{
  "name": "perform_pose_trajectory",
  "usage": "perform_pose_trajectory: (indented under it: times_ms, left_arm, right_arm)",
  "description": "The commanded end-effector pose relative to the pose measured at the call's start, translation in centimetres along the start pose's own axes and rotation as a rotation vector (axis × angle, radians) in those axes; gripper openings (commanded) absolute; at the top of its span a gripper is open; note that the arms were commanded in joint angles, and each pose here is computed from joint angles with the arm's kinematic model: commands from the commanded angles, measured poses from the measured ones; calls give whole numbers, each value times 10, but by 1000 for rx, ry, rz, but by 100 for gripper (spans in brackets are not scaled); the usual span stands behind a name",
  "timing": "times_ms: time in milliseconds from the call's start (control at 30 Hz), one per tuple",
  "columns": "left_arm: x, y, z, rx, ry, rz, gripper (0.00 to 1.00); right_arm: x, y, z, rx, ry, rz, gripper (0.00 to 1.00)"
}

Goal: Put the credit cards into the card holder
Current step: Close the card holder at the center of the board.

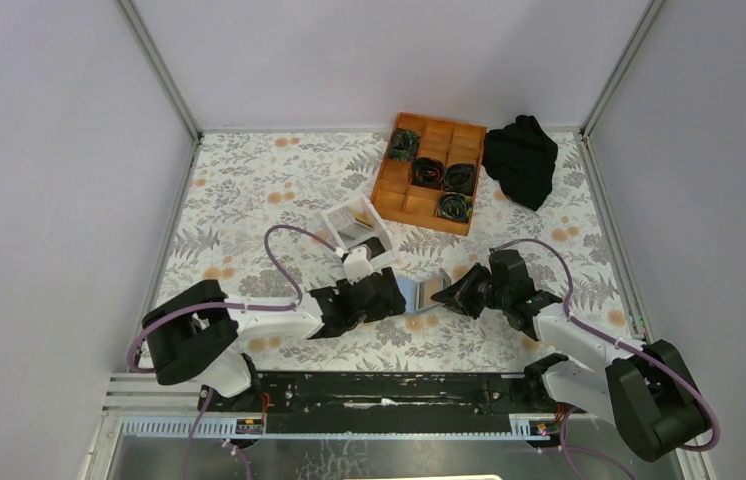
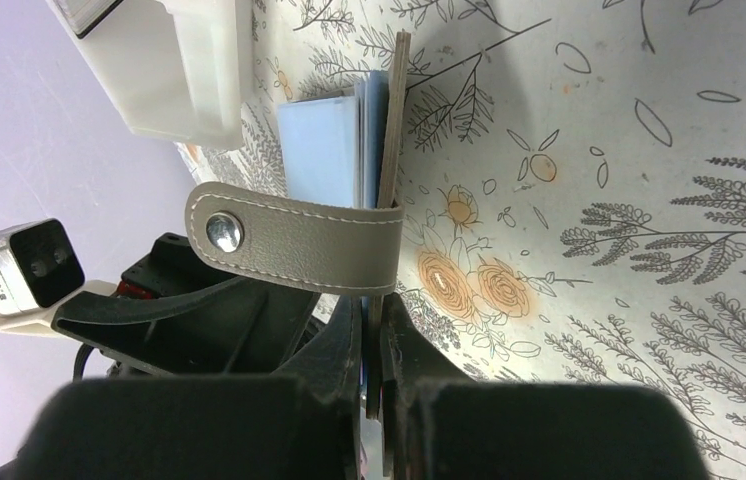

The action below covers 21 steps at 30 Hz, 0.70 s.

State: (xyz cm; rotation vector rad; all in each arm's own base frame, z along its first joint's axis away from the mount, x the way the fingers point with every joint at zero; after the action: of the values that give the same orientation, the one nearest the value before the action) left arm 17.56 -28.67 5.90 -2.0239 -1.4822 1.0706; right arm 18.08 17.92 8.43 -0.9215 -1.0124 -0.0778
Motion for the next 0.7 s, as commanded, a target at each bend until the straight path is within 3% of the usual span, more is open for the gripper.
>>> perform_pose_trajectory:
  times_ms: [0,233,500,667]
  left_arm:
    - [-9,4,-17,-89,-35,37,87]
    - [-23,13,-18,-73,-18,71,78]
    - [-22,7,-25,-114,-31,77,55]
    - [-25,8,-27,-118,-14,82,50]
  right_arm:
    - [11,-5,7,50,0,-47,0]
    - [19,-9,7,49,-22,-68,0]
    - [9,-5,8,61,-40,-36,0]
    - [7,-3,6,69,-63,-20,0]
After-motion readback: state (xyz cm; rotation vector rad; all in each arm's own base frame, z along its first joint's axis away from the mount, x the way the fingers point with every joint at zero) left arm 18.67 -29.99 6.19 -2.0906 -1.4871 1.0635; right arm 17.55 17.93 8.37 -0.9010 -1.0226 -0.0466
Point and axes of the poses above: each gripper's point midway between its finger pads, its own y axis out along the fingers, its own x axis along the line the jaws close on, z = x × y, the point moved 4 cm from there along -y, back along the fingers, and after that the axes turned 14 degrees about y, right-handed, at the moved point
